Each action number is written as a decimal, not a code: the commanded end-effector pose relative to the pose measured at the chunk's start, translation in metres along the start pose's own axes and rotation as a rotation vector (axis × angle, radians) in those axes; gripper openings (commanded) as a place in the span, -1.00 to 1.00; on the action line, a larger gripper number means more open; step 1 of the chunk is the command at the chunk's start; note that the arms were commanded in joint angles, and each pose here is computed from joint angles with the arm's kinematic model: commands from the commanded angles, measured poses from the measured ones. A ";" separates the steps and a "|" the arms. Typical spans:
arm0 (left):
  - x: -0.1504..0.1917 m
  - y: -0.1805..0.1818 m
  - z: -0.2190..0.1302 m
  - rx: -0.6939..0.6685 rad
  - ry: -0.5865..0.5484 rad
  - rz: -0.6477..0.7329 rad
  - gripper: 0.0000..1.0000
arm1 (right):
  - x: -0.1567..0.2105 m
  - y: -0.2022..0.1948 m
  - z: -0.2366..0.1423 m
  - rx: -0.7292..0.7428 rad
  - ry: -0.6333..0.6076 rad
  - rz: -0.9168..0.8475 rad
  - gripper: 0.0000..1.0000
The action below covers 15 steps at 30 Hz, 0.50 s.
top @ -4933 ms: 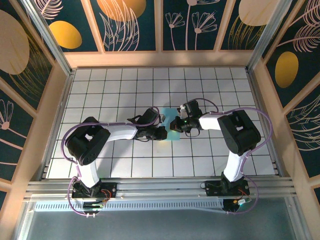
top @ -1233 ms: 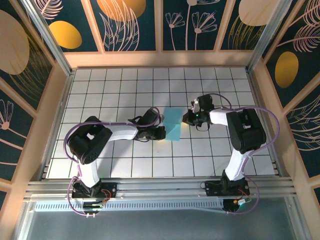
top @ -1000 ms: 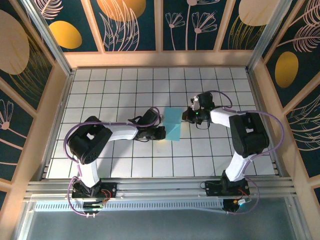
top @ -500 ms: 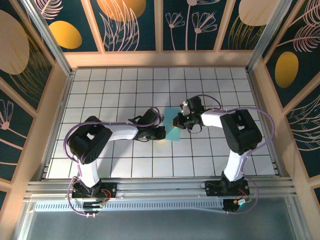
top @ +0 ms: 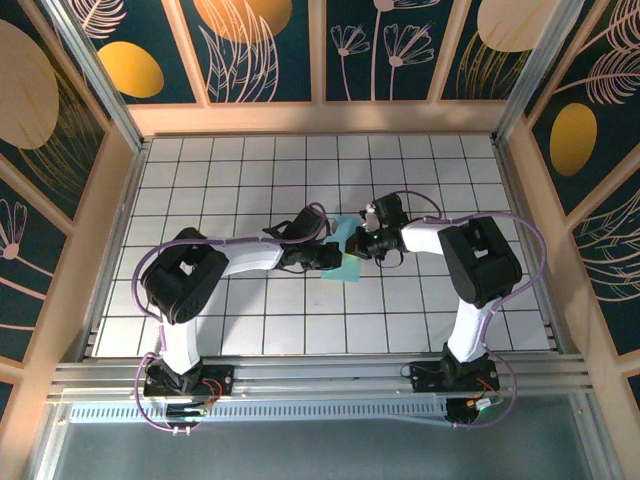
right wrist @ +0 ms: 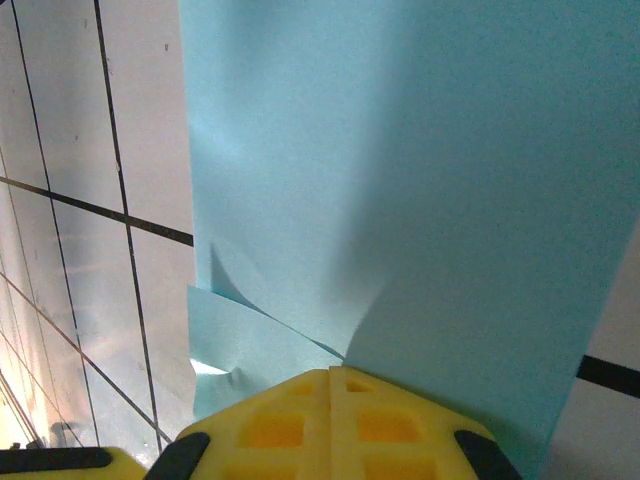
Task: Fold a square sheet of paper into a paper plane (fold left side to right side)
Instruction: Fold the triangle a second time at the center of the table.
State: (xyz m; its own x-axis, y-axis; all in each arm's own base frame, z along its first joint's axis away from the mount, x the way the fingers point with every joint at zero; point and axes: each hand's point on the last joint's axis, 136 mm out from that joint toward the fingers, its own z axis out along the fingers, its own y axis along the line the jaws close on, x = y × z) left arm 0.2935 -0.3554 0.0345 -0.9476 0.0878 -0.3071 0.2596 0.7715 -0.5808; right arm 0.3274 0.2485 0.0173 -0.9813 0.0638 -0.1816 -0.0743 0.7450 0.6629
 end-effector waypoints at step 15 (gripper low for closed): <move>0.009 0.020 0.016 -0.045 0.037 -0.015 -0.92 | 0.019 -0.031 0.008 0.103 0.047 0.031 -1.00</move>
State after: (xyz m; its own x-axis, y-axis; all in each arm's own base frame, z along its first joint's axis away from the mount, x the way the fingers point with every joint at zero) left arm 0.2922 -0.3532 0.0185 -0.9548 0.0933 -0.2822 0.2441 0.7879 -0.5654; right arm 0.3273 0.2483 0.0170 -0.9808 0.0597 -0.1856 -0.0796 0.7464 0.6607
